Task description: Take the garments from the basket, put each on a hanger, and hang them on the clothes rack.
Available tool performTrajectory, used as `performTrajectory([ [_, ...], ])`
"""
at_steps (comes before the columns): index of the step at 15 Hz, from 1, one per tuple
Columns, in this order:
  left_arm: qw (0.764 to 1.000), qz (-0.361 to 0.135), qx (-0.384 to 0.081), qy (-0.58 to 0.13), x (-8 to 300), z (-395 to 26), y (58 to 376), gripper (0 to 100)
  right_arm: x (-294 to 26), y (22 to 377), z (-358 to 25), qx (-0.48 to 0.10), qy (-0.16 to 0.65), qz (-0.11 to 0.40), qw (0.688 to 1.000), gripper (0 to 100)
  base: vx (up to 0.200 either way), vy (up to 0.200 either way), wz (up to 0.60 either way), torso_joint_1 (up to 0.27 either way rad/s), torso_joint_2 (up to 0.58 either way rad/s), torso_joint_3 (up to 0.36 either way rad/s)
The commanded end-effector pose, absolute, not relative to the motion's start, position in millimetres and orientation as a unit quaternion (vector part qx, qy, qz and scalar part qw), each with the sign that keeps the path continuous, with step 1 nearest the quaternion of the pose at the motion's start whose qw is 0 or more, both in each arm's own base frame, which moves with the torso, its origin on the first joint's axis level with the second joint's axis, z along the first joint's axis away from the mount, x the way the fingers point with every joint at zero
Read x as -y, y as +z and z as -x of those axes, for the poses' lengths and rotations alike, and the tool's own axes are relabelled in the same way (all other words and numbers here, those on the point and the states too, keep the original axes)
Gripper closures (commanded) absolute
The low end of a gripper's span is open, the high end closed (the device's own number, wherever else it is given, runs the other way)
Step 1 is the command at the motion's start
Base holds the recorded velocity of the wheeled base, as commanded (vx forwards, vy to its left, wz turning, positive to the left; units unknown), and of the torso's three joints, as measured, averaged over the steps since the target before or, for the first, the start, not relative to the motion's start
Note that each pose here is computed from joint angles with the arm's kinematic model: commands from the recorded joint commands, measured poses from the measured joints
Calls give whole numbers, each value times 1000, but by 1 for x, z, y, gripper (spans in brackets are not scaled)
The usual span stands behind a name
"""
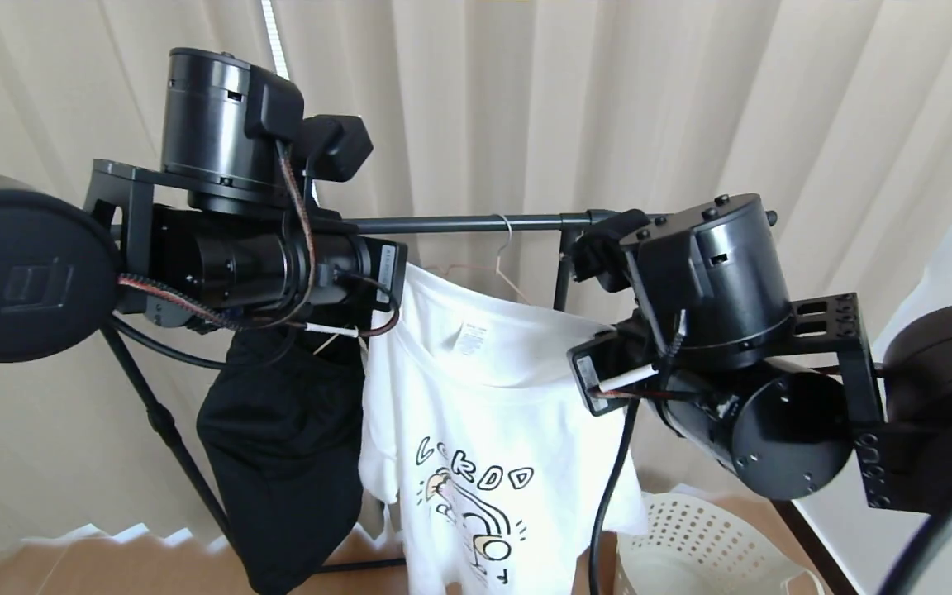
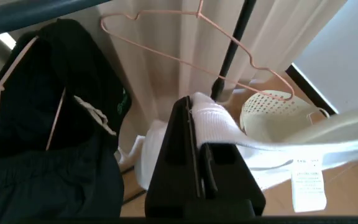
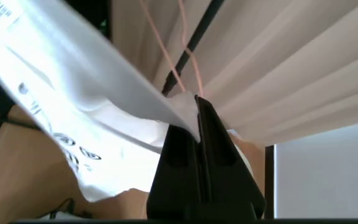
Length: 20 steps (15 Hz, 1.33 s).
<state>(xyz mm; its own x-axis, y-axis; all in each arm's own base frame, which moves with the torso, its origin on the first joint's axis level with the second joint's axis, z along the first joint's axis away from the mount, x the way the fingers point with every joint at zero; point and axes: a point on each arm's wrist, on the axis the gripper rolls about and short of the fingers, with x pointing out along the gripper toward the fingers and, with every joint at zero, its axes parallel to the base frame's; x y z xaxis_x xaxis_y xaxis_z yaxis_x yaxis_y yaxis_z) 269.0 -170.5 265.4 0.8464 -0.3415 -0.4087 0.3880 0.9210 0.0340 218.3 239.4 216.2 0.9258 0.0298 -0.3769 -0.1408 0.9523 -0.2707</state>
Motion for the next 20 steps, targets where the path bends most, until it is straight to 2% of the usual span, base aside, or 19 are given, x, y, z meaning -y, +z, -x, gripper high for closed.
performTrajectory([
  [1,939,-97,-264,-197,159,-224,243,100,-263,193,-261,-150,18,102,983,100,0,0,0,0,0,0],
  [4,908,-137,-318,-235,171,-197,204,100,-281,188,-277,-93,15,43,995,100,0,0,0,0,0,0],
  [6,891,-149,-337,-265,182,-181,190,100,-284,191,-280,-71,16,20,997,100,0,0,0,0,0,0],
  [8,880,-121,-349,-299,207,-160,185,100,-287,193,-281,-53,19,0,998,100,0,0,0,0,0,0],
  [9,881,-107,-347,-304,214,-159,185,100,-288,192,-281,-51,20,-2,999,100,0,0,0,0,0,0],
  [10,888,-54,-329,-317,233,-157,185,100,-290,190,-282,-48,20,-4,999,100,0,0,0,0,0,0],
  [12,893,-9,-313,-324,251,-161,179,100,-290,189,-282,-49,20,-3,999,100,0,0,0,0,0,0],
  [17,895,-3,-313,-317,252,-164,176,100,-289,191,-281,-48,20,-3,999,100,0,0,0,0,0,0],
  [19,901,1,-309,-304,239,-165,180,100,-286,194,-280,-47,18,-5,999,100,0,0,0,0,0,0],
  [20,910,0,-308,-279,223,-172,179,100,-280,203,-275,-44,18,-6,999,100,0,0,0,0,0,0],
])
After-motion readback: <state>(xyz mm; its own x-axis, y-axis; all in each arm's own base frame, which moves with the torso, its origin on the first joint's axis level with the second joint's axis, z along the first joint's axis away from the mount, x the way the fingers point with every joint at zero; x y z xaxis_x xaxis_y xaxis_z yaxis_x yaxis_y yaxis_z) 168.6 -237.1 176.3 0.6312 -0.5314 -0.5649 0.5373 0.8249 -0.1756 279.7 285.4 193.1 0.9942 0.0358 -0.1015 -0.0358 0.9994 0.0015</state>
